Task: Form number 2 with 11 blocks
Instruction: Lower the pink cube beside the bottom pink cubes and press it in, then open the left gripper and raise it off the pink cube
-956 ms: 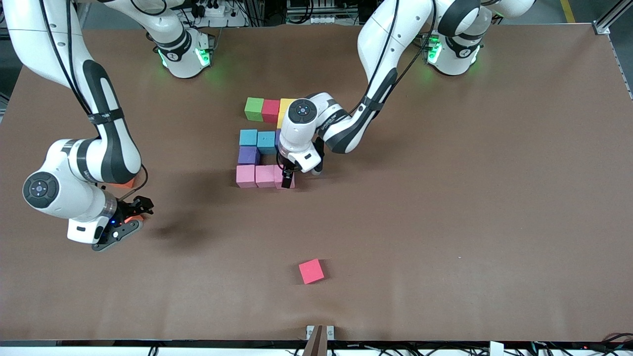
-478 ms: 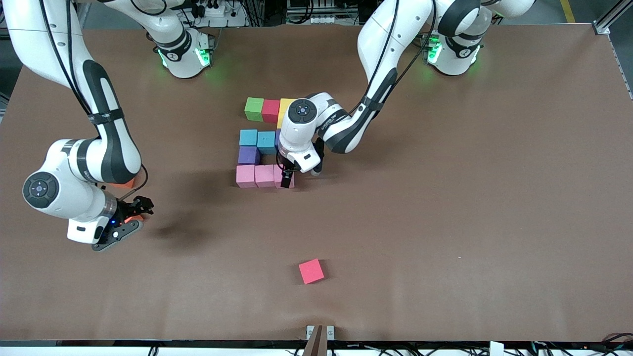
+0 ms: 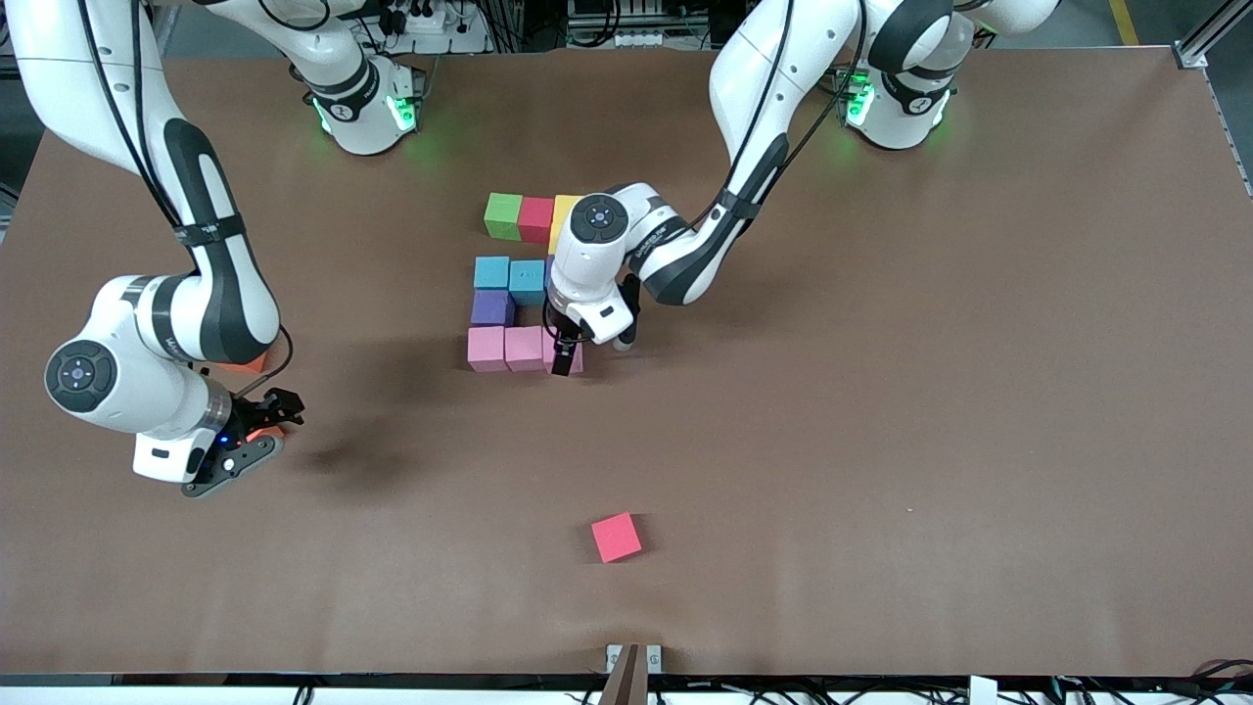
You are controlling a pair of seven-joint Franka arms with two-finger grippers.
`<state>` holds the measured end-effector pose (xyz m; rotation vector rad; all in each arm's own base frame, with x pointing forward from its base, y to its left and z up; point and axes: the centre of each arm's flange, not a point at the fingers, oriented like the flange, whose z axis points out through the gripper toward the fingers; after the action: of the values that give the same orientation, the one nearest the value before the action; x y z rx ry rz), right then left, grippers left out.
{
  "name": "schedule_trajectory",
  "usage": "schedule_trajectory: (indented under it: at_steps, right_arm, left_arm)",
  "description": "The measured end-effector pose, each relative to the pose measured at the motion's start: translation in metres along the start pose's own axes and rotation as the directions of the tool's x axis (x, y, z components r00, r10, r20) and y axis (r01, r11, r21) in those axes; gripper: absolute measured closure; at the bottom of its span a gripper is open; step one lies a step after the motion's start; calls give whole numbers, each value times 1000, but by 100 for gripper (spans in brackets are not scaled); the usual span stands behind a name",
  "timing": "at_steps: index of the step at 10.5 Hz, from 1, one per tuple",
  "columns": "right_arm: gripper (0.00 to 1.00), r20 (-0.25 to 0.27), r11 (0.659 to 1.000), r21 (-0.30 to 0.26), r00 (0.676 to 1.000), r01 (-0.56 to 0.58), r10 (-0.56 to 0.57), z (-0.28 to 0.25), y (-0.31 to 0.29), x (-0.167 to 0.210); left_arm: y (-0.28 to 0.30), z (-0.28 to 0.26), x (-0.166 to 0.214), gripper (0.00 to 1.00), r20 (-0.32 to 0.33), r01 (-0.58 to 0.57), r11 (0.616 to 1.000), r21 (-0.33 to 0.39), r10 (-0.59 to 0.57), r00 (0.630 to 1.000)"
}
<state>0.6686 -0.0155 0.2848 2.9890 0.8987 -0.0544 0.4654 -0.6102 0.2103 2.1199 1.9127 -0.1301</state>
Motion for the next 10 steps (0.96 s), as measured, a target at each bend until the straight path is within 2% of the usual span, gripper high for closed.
schedule_trajectory:
  at_steps: [4, 7, 8, 10]
  right_arm:
    - [0, -4, 1000, -3, 1000, 0, 0, -2, 1, 1]
    - [0, -6, 1000, -3, 1000, 0, 0, -3, 1, 2]
    - [0, -10, 1000, -4, 1000, -1, 1, -5, 1, 2]
    - [0, -53, 999, 16, 998, -30, 31, -22, 2, 6]
  left_arm:
    - [-3, -25, -18, 0, 34, -10, 1000, 1, 10, 999]
    - [1, -66, -31, 0, 38, -15, 1000, 24, 14, 999]
    - [11, -86, -27, 0, 33, -33, 999, 28, 32, 999]
    - [38, -125, -7, 0, 15, -133, 990, 48, 132, 991]
